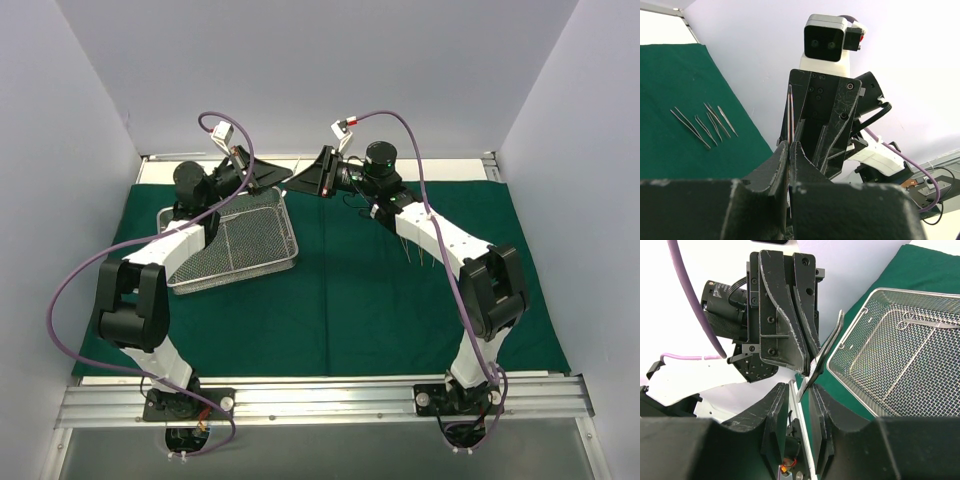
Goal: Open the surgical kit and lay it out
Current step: Place the medical item in the surgical kit.
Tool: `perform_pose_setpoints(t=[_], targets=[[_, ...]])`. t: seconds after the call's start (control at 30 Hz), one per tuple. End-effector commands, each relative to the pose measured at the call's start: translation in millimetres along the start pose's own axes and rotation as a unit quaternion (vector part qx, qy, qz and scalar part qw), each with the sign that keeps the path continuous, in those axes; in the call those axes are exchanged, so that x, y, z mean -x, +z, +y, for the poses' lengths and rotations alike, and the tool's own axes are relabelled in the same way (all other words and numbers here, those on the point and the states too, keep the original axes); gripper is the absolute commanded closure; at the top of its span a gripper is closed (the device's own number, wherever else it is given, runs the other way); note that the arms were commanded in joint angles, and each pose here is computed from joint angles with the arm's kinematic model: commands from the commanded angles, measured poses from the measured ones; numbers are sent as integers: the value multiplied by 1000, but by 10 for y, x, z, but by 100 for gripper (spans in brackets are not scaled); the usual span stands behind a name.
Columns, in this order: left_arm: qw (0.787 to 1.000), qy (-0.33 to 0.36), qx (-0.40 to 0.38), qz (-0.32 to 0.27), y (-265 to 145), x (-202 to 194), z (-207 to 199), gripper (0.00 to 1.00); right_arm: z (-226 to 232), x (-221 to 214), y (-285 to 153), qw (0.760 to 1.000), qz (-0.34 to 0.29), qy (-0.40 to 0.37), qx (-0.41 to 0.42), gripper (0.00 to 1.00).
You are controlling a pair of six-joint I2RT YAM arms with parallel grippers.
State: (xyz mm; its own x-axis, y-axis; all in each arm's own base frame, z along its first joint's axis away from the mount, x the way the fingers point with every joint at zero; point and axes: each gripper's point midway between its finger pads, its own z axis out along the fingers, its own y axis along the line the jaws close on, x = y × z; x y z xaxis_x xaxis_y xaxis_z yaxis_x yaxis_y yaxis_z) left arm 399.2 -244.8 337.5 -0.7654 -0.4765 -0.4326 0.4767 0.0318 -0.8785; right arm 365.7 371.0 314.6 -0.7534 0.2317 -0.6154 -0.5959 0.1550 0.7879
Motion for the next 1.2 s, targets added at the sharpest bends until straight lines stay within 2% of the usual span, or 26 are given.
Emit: perform_pose_setpoints(t=[0.0, 0.17, 0.23, 0.27, 0.33, 0.47, 0.5, 0.6, 0.87, 1.03, 1.1, 1.13, 1.17], targets=[[1000, 20, -21, -3, -7, -4, -80, 98, 363, 147, 25, 997, -14, -46, 54, 76], [1000, 15, -26, 2, 7, -67, -106, 98, 331, 153, 30, 998, -17, -45, 51, 81], [1000, 13, -26, 6, 15, -104, -98, 98, 331, 150, 29, 997, -16, -45, 52, 89], [1000, 14, -27, 6, 12, -108, -108, 98, 333, 148, 27, 997, -16, -46, 52, 97], [999, 14, -29, 9, 8, -128, -108, 96, 324, 154, 13, 997, -19, -46, 51, 100], [999, 16, -28, 6, -8, -126, -96, 74, 300, 160, -42, 997, -24, -49, 46, 100], [999, 17, -28, 4, -13, -116, -98, 62, 295, 154, -58, 998, -24, -48, 42, 100], [999, 24, -30, 1, -27, -102, -103, 50, 222, 166, -130, 998, -27, -50, 26, 100], [999, 22, -23, -3, -59, -37, -29, 50, 96, 162, -217, 999, -22, -47, -12, 100], [998, 25, 45, -22, -314, 138, 210, 44, -142, 163, -394, 997, -11, -39, -71, 100], [996, 51, 67, -19, -396, 169, 236, 43, -348, 116, -543, 992, 17, -33, -123, 100], [994, 23, 109, -10, -483, 139, 399, 43, -453, 112, -603, 987, 25, -37, -152, 100], [990, 65, 125, 0, -529, 132, 429, 43, -622, -80, -744, 978, 70, -38, -194, 100]])
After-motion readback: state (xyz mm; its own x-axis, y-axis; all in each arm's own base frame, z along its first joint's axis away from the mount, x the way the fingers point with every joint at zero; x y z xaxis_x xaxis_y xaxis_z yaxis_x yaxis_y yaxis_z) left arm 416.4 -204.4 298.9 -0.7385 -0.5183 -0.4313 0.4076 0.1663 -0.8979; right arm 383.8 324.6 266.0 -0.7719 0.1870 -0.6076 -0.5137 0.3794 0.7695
